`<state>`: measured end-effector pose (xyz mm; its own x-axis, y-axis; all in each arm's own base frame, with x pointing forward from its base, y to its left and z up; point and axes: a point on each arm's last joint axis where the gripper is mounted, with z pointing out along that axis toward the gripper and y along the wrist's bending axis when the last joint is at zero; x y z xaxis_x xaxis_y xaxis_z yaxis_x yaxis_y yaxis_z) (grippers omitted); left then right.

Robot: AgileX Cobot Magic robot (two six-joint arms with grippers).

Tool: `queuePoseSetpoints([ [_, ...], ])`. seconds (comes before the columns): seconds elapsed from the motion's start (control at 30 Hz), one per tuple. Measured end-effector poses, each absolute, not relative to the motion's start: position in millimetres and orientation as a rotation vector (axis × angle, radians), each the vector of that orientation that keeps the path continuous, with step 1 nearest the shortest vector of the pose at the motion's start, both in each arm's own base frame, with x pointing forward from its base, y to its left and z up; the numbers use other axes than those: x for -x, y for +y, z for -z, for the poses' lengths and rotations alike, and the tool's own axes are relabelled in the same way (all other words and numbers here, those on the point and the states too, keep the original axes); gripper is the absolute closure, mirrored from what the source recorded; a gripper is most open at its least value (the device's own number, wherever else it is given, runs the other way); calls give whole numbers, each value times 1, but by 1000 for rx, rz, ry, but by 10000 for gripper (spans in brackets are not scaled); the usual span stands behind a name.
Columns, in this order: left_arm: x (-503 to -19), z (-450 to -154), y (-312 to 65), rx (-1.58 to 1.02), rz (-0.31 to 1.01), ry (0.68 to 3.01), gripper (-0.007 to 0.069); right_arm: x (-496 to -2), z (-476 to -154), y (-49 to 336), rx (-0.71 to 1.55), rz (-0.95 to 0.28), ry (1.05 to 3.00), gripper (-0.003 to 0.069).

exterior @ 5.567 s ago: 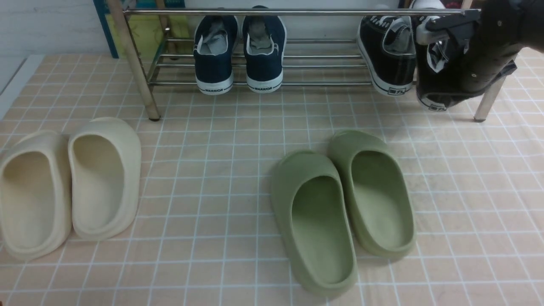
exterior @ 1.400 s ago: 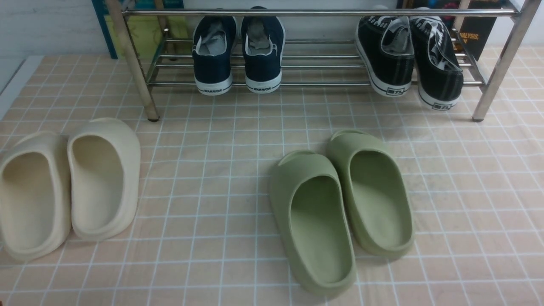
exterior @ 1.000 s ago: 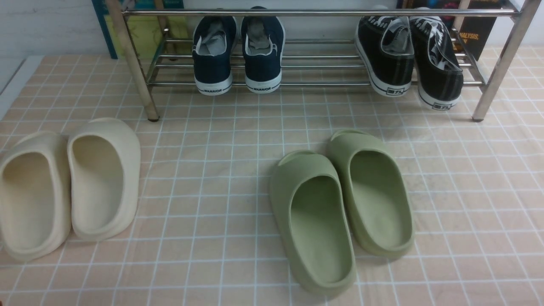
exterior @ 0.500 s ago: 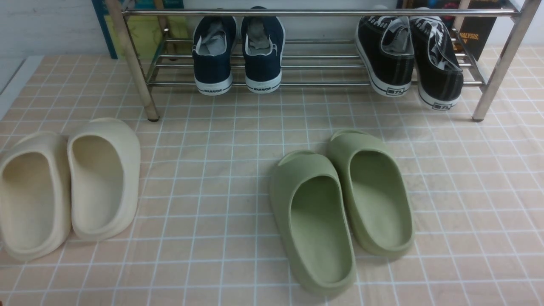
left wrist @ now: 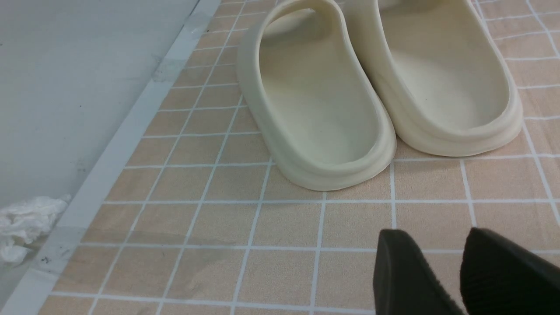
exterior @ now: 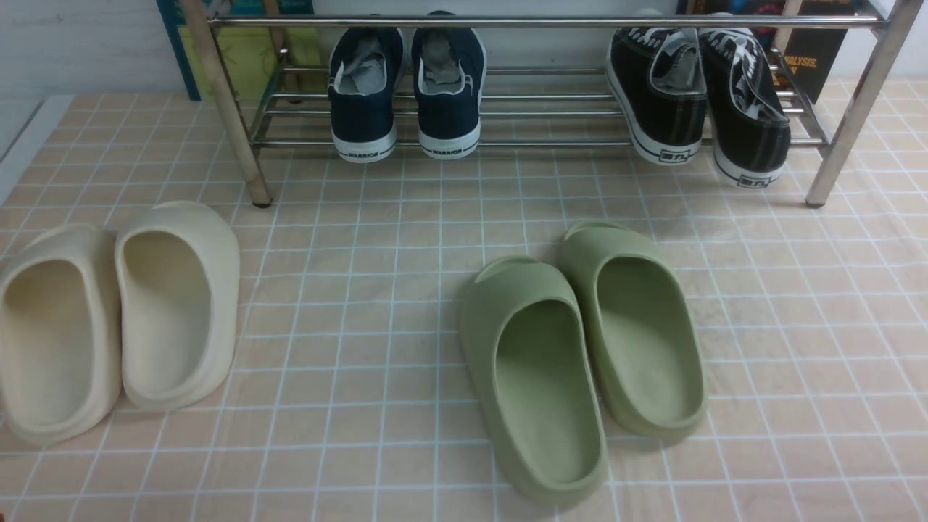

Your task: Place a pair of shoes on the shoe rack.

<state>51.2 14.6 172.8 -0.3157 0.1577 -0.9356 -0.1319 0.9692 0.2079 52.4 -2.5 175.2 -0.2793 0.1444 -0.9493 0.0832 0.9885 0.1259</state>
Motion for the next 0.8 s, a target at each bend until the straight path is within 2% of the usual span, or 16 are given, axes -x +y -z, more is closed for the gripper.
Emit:
queuePoseSetpoints([
  [0.8,-51,-173,15,-19,-289,1870,387,-52,-175,-3,-165,-59,1857,620],
])
